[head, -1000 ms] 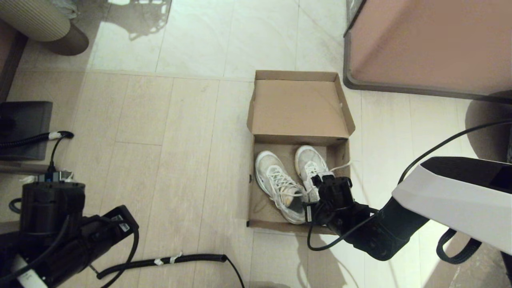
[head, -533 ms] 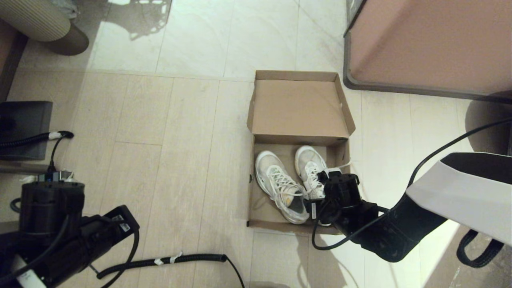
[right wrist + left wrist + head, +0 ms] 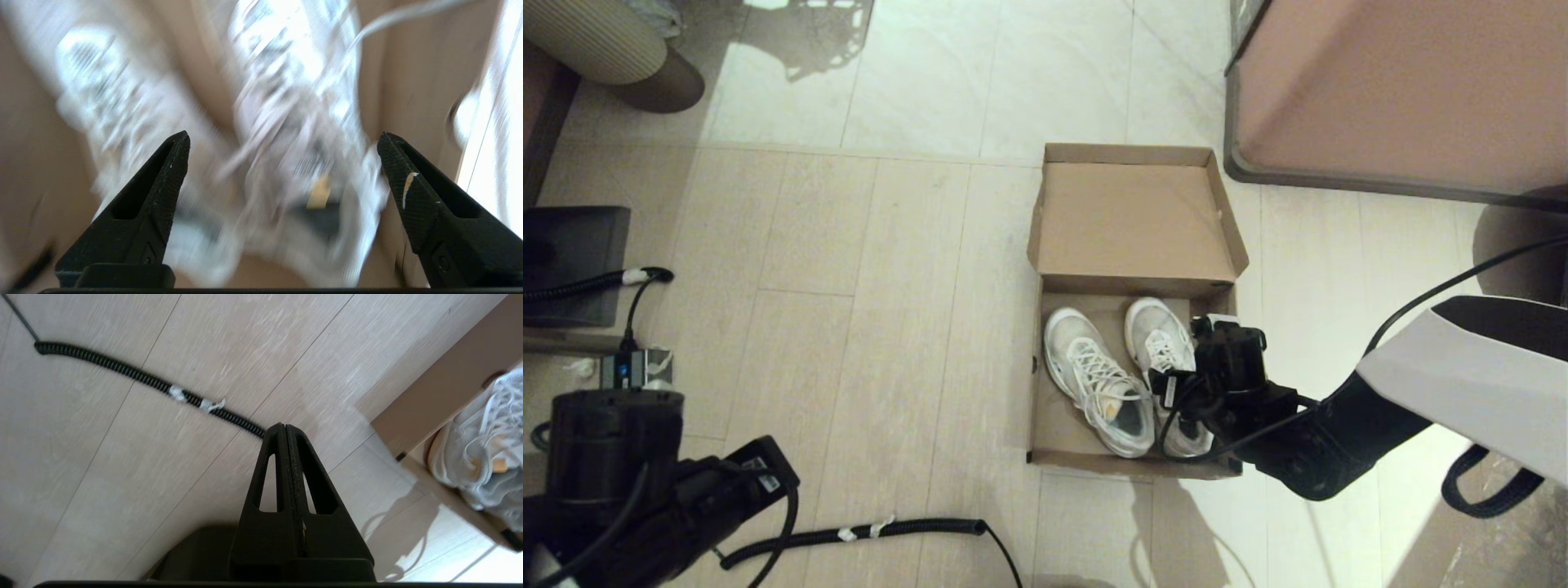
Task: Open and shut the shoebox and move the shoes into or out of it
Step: Put the shoes into the shoe box
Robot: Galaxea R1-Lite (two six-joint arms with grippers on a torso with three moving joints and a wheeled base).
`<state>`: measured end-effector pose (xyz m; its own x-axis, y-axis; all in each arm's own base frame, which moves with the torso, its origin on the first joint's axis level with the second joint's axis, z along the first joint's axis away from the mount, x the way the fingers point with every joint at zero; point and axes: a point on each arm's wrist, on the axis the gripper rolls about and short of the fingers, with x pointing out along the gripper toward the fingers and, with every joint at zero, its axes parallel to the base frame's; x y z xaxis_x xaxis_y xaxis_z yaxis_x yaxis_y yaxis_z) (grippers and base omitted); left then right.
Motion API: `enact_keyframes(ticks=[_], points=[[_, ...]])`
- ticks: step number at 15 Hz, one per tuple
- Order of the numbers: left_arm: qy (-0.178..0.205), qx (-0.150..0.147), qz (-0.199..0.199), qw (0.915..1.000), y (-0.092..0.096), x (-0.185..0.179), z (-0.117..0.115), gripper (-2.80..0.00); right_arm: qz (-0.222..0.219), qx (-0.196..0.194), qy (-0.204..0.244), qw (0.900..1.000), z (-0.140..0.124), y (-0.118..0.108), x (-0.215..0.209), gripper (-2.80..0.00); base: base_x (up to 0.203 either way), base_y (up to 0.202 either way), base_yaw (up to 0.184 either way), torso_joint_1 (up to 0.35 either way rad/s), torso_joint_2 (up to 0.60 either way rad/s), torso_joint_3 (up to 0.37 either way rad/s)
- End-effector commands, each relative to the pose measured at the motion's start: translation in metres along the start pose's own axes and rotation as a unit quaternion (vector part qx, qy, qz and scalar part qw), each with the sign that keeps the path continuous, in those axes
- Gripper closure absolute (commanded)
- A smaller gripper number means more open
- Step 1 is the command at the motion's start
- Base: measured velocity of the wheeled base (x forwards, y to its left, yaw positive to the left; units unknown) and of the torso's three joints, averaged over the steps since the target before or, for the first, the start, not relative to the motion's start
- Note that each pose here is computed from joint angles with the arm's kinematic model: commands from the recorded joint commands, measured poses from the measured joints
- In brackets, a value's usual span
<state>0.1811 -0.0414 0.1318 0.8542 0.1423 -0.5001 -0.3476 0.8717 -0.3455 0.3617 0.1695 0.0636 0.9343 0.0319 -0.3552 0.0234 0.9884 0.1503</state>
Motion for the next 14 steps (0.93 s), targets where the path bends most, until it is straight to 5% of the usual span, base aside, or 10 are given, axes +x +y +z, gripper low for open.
enact_keyframes(ticks=[1,5,10,14], points=[[-0.005,-0.002,-0.001,1.0000,0.005,-0.006,-0.002,0.00,-0.023,0.009,0.000,1.000,-0.010,-0.011,0.032,-2.80,0.000,0.000,0.000,0.000,0.00,0.000],[-0.006,0.000,-0.002,1.0000,0.005,-0.007,-0.002,0.00,-0.043,0.022,-0.006,0.999,-0.015,-0.025,0.064,-2.80,0.000,0.000,0.000,0.000,0.00,0.000],[-0.007,0.000,0.001,1.0000,0.006,-0.006,-0.001,0.00,0.001,0.045,-0.049,0.998,-0.002,-0.013,0.104,-2.80,0.000,0.000,0.000,0.000,0.00,0.000],[-0.005,0.001,0.003,1.0000,0.006,-0.005,-0.002,0.00,0.009,0.039,-0.040,0.998,-0.002,-0.005,0.111,-2.80,0.000,0.000,0.000,0.000,0.00,0.000]])
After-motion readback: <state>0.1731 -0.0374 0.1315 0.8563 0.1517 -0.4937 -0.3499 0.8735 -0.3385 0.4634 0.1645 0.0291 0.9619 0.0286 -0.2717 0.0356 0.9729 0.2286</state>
